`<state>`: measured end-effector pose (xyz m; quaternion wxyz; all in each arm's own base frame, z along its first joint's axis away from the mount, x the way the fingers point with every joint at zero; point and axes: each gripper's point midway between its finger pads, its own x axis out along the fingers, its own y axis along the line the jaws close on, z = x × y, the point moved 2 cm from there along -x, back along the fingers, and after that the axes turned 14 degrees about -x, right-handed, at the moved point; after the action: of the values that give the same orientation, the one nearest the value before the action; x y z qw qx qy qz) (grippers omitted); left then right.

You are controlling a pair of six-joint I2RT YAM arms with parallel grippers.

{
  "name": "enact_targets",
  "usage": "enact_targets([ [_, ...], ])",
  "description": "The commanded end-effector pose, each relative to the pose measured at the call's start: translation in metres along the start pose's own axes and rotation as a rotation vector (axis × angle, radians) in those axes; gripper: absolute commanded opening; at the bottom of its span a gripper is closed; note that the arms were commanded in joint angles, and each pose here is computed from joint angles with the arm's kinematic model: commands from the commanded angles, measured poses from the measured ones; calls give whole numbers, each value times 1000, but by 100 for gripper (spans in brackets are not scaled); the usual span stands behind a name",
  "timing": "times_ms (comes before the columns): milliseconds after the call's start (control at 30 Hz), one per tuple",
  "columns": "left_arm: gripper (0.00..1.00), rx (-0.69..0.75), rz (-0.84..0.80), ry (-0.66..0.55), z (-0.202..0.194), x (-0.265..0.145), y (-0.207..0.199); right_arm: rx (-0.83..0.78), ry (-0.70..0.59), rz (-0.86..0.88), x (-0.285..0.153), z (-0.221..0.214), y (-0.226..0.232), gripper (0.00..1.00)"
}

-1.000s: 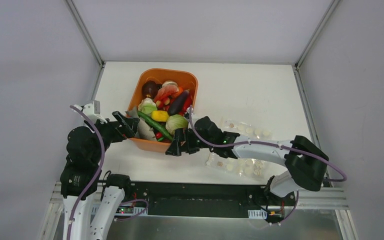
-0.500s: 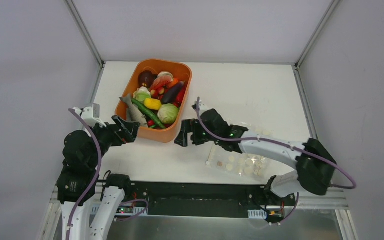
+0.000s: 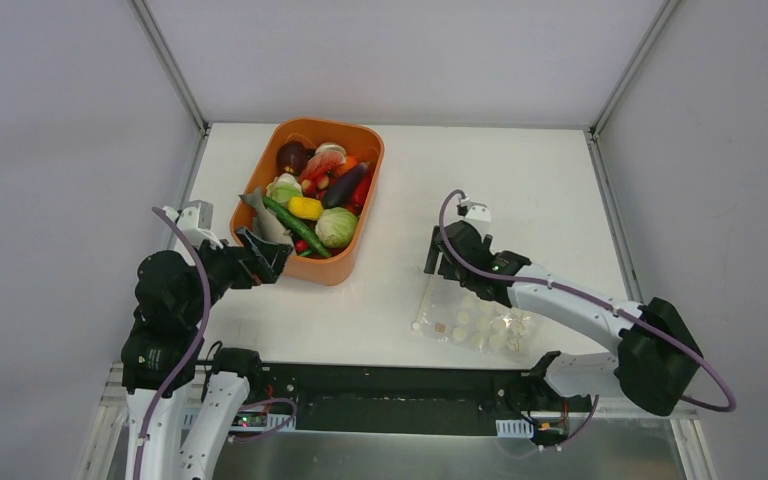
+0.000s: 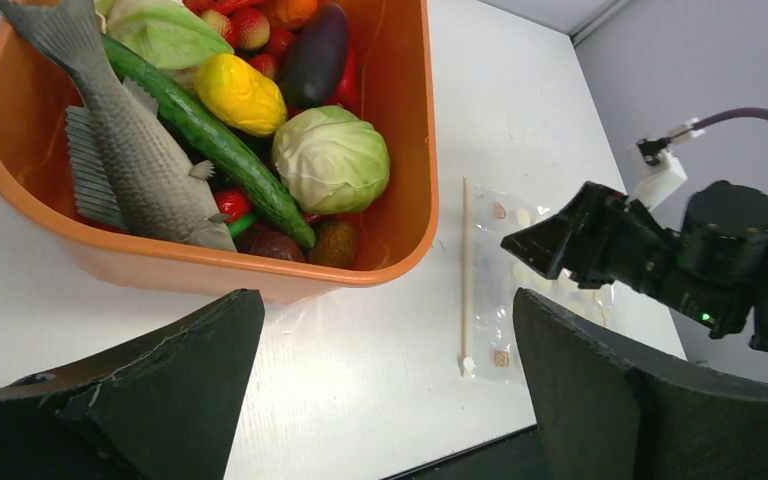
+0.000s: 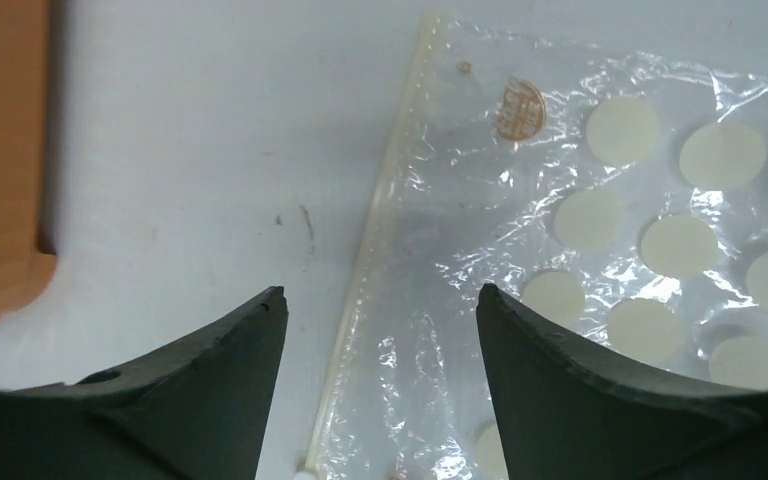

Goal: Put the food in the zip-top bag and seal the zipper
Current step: Move the bin to the center of the board, then pick up the zipper food storage bag at the center of the board.

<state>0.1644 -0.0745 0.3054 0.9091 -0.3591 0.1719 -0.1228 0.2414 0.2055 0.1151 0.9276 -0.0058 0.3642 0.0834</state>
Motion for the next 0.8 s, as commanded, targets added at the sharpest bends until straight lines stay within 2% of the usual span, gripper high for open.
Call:
enact_targets([
  [0, 100, 4, -55, -28, 4, -2, -10, -37, 49, -79, 7, 0, -4, 70],
  [433, 100, 17, -25, -33, 5, -5, -6, -129, 226, -69, 44, -29, 17, 57],
  [700, 100, 20, -21, -25, 5, -1, -5, -153, 264, -106, 55, -42, 14, 51],
  [767, 100, 20, -20, -23, 4, 1, -3, -164, 277, -112, 57, -46, 12, 46],
])
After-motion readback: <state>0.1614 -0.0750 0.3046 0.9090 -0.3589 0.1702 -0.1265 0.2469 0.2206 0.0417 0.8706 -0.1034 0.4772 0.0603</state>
